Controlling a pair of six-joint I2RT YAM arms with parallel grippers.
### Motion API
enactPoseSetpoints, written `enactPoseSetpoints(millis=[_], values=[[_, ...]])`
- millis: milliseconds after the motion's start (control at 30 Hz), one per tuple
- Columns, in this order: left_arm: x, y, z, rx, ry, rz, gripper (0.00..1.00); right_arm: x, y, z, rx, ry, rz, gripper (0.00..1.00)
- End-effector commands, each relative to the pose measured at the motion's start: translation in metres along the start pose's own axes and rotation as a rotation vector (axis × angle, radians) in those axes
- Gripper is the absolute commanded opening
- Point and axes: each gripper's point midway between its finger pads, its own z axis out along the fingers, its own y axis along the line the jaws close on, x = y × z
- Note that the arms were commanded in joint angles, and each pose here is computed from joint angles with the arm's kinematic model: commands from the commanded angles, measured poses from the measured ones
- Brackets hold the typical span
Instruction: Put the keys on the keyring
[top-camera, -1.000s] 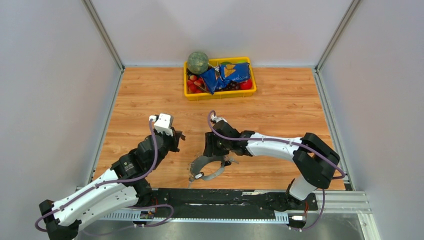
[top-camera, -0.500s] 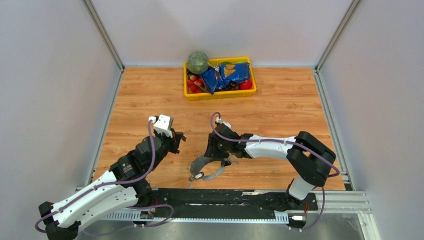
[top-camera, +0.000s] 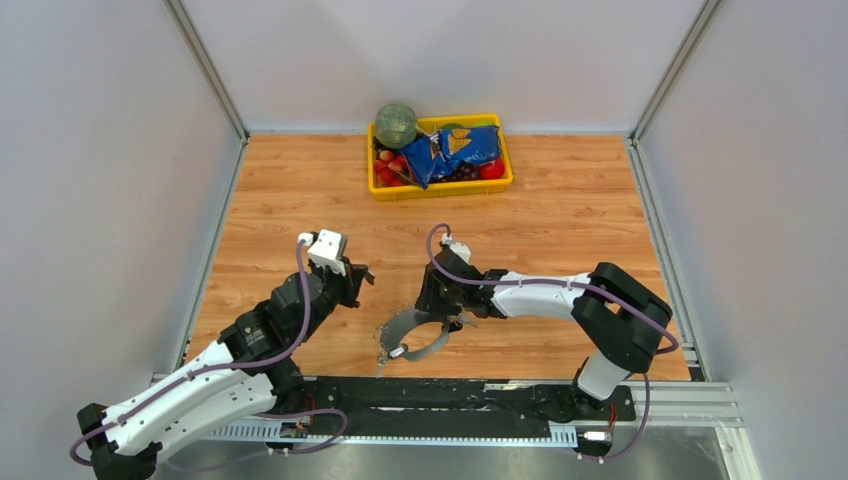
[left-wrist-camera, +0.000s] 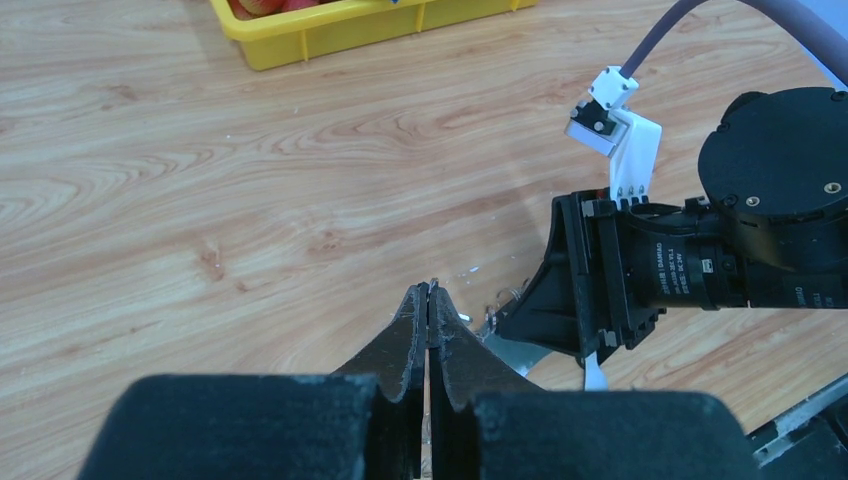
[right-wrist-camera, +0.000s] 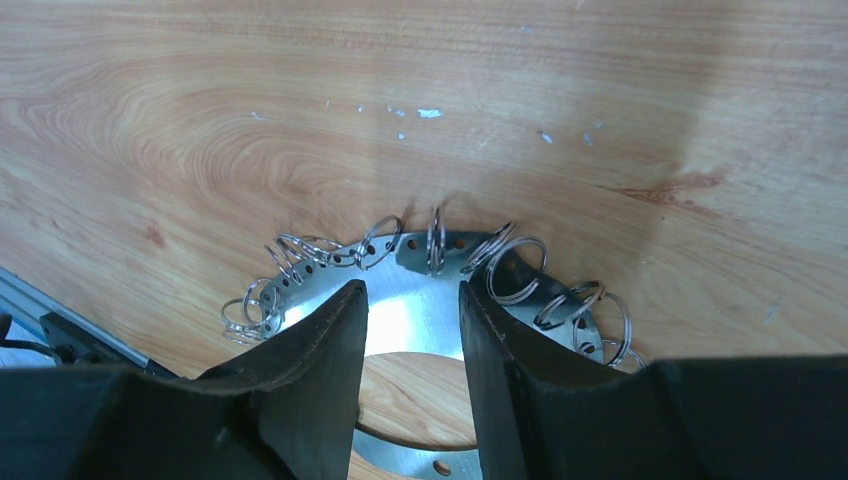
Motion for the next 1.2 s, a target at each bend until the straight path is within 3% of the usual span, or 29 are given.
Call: enactPoseSetpoints(millis=[0,1167], values=[[-0.004,-0.003,0.003,0.012,-0.018,-0.014,0.00,-0.015,-0.003,0.003,0.006,-0.069,0.053,0.44],[-0.001,-0.004,0.005,0.016,-0.006,-0.008,0.00,-0.036,-0.002,0.005,0.008,-0.142,0.074,0.22]])
